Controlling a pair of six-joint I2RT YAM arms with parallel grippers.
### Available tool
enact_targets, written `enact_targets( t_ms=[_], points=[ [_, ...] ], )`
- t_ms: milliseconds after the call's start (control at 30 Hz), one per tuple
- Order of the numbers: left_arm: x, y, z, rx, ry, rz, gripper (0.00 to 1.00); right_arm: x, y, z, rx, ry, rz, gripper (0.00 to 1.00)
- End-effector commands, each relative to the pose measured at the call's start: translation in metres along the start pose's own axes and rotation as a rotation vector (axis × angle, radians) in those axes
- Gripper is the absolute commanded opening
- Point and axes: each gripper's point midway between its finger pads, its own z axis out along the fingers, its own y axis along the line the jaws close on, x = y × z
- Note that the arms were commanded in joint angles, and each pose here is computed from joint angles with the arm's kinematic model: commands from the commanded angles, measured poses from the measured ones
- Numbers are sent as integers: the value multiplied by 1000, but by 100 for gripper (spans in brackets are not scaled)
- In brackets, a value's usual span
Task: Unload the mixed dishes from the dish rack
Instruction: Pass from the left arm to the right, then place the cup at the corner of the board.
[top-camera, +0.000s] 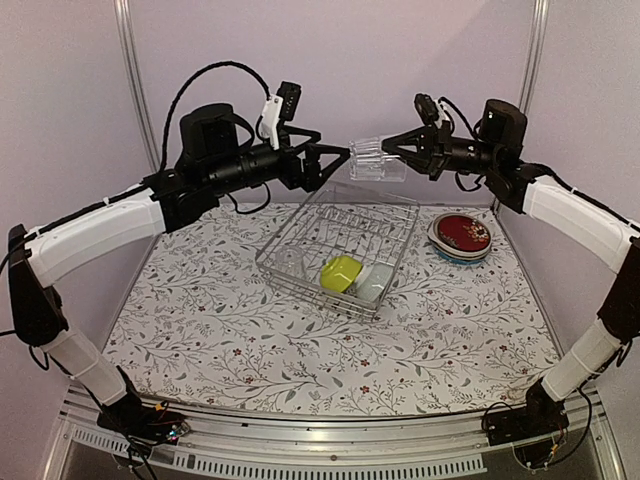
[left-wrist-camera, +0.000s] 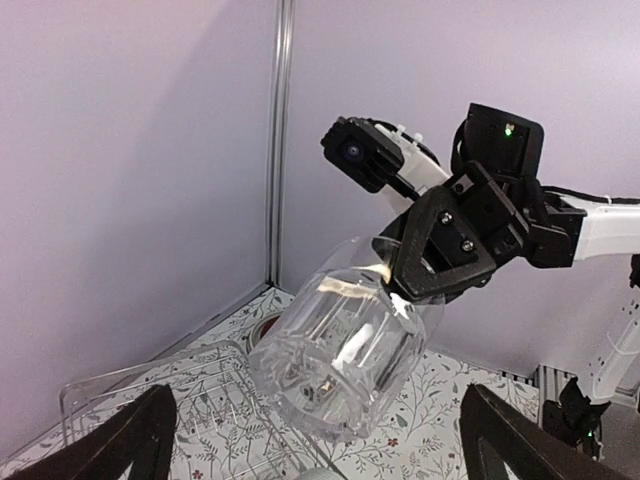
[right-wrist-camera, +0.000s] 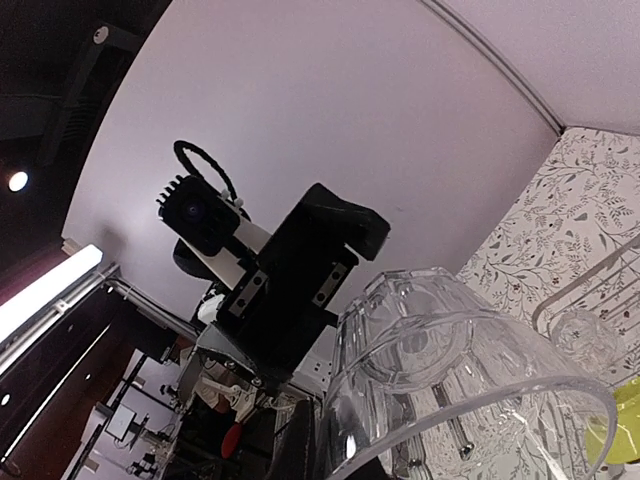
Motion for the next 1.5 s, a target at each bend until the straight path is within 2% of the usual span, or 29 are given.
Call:
enact_targets(
  t_ms=[0, 133, 167, 300, 533, 733, 900, 1067, 1467],
  points=[
    [-2, 30, -17, -138, 21, 1, 100, -4, -26, -30, 213, -44, 0, 0],
    [3, 45, -23, -215, 48, -3, 100, 2, -54, -66, 488, -45, -34, 0],
    [5, 49, -25, -235, 54, 2, 99, 11, -69, -81, 607, -25, -1, 0],
    [9, 62, -32, -306, 77, 6, 100, 28, -116, -139, 987, 44, -93, 0],
    [16, 71, -35, -335, 109, -9, 100, 57, -184, -219, 1346, 128, -9, 0],
    [23, 73, -33, -339, 119, -30, 100, 78, -215, -235, 1387, 174, 76, 0],
    [33, 81, -33, -377, 141, -48, 100, 88, -238, -264, 1553, 232, 83, 0],
    [33, 82, -34, -382, 141, -51, 100, 100, -262, -282, 1641, 290, 113, 0],
    [41, 84, -36, -388, 155, -56, 100, 101, -309, -315, 1667, 274, 205, 0]
  ],
)
